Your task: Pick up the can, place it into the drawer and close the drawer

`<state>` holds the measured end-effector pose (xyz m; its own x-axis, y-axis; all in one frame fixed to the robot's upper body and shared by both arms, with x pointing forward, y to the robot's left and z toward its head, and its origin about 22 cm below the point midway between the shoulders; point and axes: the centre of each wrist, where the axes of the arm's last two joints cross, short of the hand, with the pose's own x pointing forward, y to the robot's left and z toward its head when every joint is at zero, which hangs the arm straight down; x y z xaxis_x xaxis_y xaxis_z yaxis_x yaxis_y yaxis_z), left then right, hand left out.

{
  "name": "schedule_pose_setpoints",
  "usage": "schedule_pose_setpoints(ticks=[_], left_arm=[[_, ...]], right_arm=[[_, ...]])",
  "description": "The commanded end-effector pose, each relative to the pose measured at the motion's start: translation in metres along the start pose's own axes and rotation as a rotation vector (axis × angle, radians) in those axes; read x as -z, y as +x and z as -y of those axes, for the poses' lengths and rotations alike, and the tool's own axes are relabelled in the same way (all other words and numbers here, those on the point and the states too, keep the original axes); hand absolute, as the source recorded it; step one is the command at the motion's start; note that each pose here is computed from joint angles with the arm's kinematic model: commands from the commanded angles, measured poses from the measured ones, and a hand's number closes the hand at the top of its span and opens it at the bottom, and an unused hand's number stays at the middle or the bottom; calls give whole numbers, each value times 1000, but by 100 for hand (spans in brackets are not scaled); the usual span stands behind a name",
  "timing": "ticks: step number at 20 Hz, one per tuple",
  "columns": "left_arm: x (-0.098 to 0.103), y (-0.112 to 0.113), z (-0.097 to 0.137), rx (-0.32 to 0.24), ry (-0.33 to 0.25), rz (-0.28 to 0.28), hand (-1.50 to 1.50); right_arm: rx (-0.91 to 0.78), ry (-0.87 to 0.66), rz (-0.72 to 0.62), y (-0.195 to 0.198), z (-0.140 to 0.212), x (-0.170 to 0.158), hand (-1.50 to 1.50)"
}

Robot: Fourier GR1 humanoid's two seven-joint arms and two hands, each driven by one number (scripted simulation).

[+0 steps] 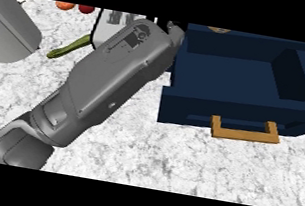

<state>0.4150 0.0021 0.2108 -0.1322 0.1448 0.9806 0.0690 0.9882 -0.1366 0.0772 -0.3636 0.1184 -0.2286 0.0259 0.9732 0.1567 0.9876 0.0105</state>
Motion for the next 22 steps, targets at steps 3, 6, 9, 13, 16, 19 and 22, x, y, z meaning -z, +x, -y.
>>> schedule_pose_setpoints(ticks=[3,6,9,13,16,19,22], left_arm=[[9,8,14,37,11,-16,150],[8,-4,14,58,22,-27,150],[5,-9,16,53,27,-44,150],[0,-38,6,107,57,-65,150],[-1,-40,8,136,54,-56,150],[-2,-37,13,135,79,-74,-150],[4,-29,15,148,113,-72,-150]], right_arm=[[9,9,-3,-4,3,13,-150],[24,11,17,2,1,6,-150],[24,23,8,8,-11,15,-150],[13,17,18,10,-12,10,-150],[6,30,10,14,-7,2,-150],[6,13,-14,10,-8,3,-150],[3,48,29,14,-7,20,-150]])
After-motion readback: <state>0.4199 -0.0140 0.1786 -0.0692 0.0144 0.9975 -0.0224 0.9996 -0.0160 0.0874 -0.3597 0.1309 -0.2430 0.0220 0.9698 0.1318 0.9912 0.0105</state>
